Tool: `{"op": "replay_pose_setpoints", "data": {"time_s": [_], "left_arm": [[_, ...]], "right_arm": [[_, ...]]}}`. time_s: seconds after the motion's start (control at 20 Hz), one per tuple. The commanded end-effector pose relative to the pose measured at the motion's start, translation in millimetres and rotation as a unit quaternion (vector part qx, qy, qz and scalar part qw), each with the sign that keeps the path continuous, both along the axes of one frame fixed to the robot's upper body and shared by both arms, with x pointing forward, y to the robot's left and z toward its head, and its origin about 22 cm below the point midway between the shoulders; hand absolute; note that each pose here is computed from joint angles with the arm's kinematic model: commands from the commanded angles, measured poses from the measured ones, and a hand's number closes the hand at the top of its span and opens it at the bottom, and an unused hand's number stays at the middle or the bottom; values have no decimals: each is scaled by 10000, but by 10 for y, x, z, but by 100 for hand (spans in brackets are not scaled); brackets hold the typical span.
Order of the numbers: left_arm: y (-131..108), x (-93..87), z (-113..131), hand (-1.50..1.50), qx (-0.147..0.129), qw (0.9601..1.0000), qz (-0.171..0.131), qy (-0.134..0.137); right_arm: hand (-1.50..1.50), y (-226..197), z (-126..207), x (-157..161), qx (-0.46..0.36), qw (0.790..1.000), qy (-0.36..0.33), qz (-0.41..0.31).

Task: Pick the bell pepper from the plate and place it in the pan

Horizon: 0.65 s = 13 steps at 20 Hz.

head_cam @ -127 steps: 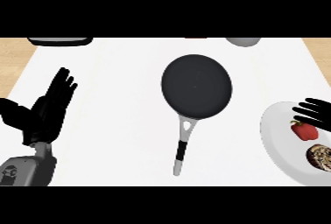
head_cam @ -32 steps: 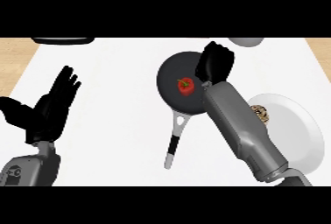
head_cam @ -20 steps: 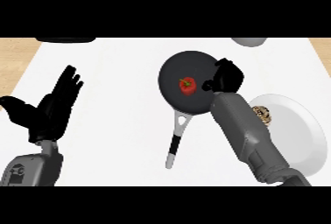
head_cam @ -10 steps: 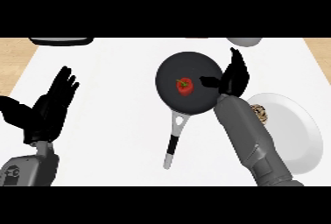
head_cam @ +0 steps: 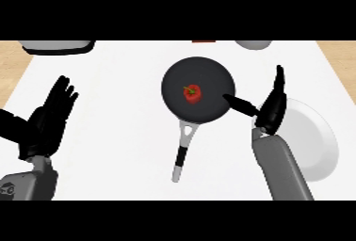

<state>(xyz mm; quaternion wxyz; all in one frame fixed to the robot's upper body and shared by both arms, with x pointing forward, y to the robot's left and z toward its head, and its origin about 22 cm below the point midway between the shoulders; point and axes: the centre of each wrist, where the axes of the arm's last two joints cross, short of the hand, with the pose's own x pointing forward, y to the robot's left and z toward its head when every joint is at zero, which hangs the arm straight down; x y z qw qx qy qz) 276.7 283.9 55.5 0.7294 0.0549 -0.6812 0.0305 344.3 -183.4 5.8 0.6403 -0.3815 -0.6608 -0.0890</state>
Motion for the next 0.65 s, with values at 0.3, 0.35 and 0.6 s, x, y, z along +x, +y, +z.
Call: {"op": "replay_pose_setpoints", "data": {"time_s": [0.3,0.35,0.6], "left_arm": [[-3,-101,14,0,-49,9999,-102,-26],[-107,-91,-29,0,52,10000,-49,-32],[-165,-9,-76,0,4,9999,-151,-39]], "right_arm": [[-150,-351,19,-1370,415,9962,-547,528],[-150,-293,17,-1356,427,9967,-499,477],[-150,-340,12,-1657,279,9974,-532,386]]}}
